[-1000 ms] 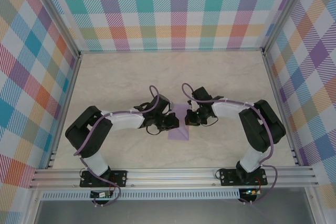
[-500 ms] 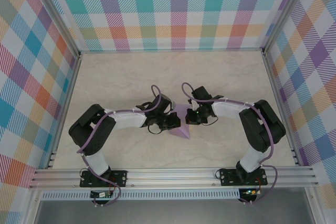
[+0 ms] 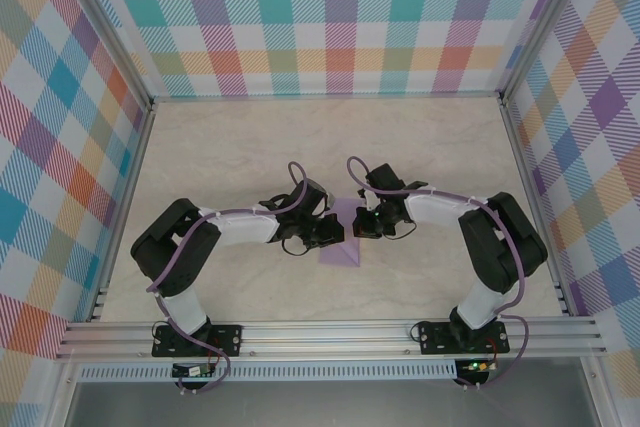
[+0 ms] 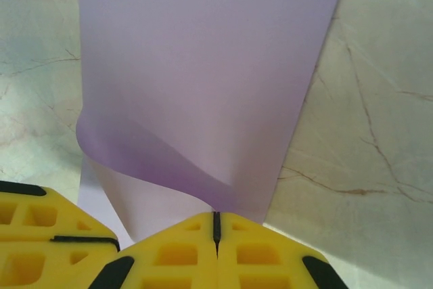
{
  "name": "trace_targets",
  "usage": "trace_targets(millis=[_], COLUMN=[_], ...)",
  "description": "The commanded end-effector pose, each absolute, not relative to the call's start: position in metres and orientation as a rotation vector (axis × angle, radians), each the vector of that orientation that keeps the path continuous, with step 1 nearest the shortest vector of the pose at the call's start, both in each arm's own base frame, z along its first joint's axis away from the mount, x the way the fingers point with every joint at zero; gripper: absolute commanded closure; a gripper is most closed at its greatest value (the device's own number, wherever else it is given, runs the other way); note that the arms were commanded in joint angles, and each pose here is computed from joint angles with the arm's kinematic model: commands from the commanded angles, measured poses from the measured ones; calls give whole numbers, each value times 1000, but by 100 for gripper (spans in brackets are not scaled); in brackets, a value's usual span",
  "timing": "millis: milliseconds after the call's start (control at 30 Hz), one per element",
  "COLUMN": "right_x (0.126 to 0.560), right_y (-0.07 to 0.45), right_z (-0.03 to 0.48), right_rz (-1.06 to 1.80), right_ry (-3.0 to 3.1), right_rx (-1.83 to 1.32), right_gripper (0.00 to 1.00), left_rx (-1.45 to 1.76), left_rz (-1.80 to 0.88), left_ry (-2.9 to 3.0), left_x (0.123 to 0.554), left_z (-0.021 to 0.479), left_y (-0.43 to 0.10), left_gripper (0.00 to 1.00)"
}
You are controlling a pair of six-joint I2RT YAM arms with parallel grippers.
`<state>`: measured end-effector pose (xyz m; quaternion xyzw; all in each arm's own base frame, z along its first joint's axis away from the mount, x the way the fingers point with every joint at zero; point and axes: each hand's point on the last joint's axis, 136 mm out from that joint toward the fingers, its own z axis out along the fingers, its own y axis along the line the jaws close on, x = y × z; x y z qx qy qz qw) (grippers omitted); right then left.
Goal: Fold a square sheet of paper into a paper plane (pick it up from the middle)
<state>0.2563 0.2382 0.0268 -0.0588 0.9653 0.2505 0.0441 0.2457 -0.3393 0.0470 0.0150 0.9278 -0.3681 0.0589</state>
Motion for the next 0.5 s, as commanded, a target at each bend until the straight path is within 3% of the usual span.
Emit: trace_targets(millis=[0, 467], right_x=[252, 255], right_y=[236, 233], right_z=[30, 24], right_rz=[764, 724], right_ry=[2956, 2966], right_rx=[-183, -174], right_gripper=[95, 95], left_rx=[90, 97], left_rz=[-1153, -1143], left_ry=[2792, 2803], left_x=[247, 249], left_z=[52, 46], left_y=[-351, -352], left_gripper=[91, 91])
